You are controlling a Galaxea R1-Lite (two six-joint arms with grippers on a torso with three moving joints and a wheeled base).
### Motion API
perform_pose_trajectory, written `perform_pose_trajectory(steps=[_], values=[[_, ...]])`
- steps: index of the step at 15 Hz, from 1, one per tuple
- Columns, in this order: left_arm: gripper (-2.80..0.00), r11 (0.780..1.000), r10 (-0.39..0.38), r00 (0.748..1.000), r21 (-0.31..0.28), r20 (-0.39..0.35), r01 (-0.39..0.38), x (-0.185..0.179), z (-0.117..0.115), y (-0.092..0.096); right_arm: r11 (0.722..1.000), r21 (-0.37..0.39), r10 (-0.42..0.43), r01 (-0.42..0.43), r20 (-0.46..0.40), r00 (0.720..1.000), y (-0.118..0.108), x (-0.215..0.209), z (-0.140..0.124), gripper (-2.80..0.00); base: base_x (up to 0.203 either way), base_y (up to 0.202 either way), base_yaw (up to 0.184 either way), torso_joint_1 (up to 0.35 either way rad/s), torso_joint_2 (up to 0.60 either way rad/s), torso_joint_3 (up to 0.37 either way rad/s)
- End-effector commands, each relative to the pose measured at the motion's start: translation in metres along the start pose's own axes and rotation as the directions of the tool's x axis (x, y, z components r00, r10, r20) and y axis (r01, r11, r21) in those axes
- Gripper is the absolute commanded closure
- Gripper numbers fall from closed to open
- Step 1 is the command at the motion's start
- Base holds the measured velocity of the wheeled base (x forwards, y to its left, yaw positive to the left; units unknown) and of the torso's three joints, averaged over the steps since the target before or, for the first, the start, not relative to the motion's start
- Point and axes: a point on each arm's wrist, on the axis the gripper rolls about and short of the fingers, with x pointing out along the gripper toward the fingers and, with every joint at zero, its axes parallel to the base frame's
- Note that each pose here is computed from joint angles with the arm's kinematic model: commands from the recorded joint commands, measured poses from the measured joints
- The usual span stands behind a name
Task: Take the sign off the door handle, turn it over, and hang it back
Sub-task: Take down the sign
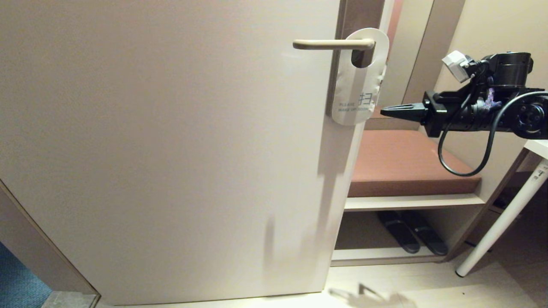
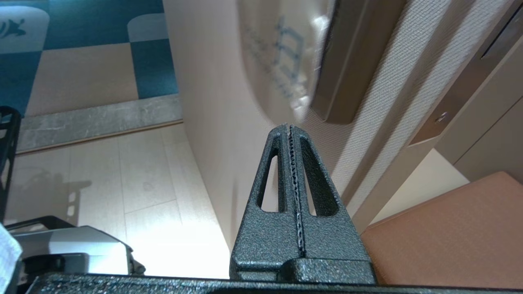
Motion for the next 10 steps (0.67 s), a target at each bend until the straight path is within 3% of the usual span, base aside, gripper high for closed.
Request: perform_pose_trajectory(steps=[1, 6, 7, 10], values=[[0.0, 1.0, 0.0, 1.0, 0.0, -0.001, 0.0, 0.0001, 0.0, 0.0, 1.0, -0.009, 0.006, -0.006, 0.005, 1.0, 0.0062, -0.0029, 0.0048, 0.0, 0.0, 0.0, 0.0, 0.0, 0.0, 0.0], [0.0, 1.0, 0.0, 1.0, 0.0, -0.001, 0.0, 0.0001, 0.0, 0.0, 1.0, -0.01, 0.007, -0.007, 0.005, 1.0, 0.0073, -0.0028, 0.0052, 0.0, 0.0, 0.0, 0.0, 0.0, 0.0, 0.0], [0.0, 1.0, 0.0, 1.0, 0.0, -0.001, 0.0, 0.0001, 0.0, 0.0, 1.0, -0.009, 0.007, -0.007, 0.004, 1.0, 0.0077, -0.003, 0.0049, -2.8, 0.0, 0.0, 0.0, 0.0, 0.0, 0.0], [0.0, 1.0, 0.0, 1.0, 0.0, -0.001, 0.0, 0.0001, 0.0, 0.0, 1.0, -0.005, 0.008, -0.008, 0.004, 1.0, 0.0094, -0.0036, 0.0051, -2.8, 0.0, 0.0, 0.0, 0.0, 0.0, 0.0]])
